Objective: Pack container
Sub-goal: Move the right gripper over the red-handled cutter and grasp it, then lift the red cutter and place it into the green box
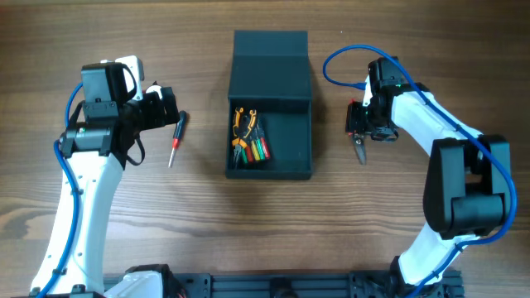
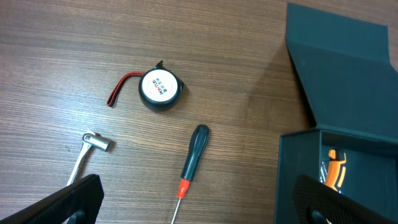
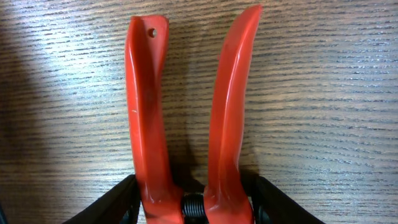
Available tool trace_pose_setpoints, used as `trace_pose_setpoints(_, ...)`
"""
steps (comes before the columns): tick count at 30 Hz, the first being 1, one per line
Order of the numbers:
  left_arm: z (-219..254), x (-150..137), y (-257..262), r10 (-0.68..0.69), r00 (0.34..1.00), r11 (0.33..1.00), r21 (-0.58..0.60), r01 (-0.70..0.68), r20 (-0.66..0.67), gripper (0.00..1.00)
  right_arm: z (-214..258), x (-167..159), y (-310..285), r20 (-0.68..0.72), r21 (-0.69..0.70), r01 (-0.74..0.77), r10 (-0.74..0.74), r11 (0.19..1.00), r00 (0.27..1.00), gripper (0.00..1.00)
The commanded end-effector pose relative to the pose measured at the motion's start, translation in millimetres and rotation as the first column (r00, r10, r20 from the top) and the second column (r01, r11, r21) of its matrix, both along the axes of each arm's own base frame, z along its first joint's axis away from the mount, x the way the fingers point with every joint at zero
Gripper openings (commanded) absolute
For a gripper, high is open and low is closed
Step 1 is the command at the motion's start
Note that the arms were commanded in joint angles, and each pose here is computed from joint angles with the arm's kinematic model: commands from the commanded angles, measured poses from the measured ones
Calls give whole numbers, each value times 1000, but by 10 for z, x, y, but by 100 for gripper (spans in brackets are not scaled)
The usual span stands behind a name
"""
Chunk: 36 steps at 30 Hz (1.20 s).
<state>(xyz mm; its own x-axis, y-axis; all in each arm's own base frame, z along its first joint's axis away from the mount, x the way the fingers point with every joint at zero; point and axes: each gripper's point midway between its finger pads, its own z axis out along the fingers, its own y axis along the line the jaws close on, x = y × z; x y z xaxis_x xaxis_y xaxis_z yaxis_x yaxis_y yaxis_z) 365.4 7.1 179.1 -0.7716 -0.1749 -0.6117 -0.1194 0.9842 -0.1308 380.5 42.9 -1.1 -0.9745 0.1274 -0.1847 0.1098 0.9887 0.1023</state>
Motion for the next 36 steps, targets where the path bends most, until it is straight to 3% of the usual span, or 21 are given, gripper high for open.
trace_pose_setpoints(1, 81, 45, -8, -15, 1000, 1000, 13, 14, 22, 100, -113, -93, -44, -46, -33, -1, 0, 999, 999, 52)
trace_pose_setpoints(7, 81, 45, -8, -15, 1000, 1000, 13, 14, 22, 100, -87, -83, -43, -48, -33, -1, 0, 999, 999, 52)
trace_pose_setpoints(13, 81, 45, -8, -14, 1000, 1000, 13, 14, 22, 100, 161, 47, -32, -45, -33, -2, 0, 999, 999, 41)
trace_pose_setpoints(25, 80, 45, -8, -14, 1000, 1000, 13, 14, 21, 100, 1302, 361, 112, 140, -16, -25, 27, 1000, 990, 24)
trace_pose_setpoints(31, 81, 45, -8, -14, 1000, 1000, 13, 14, 22, 100, 2122, 207, 641, 338, 6, -150, 139, 989, 931, 21)
trace_pose_setpoints(36, 80, 45, -8, -15, 1000, 1000, 13, 14, 21, 100, 2236, 4, 1172, 359, 53, -216, 183, 975, 915, 18)
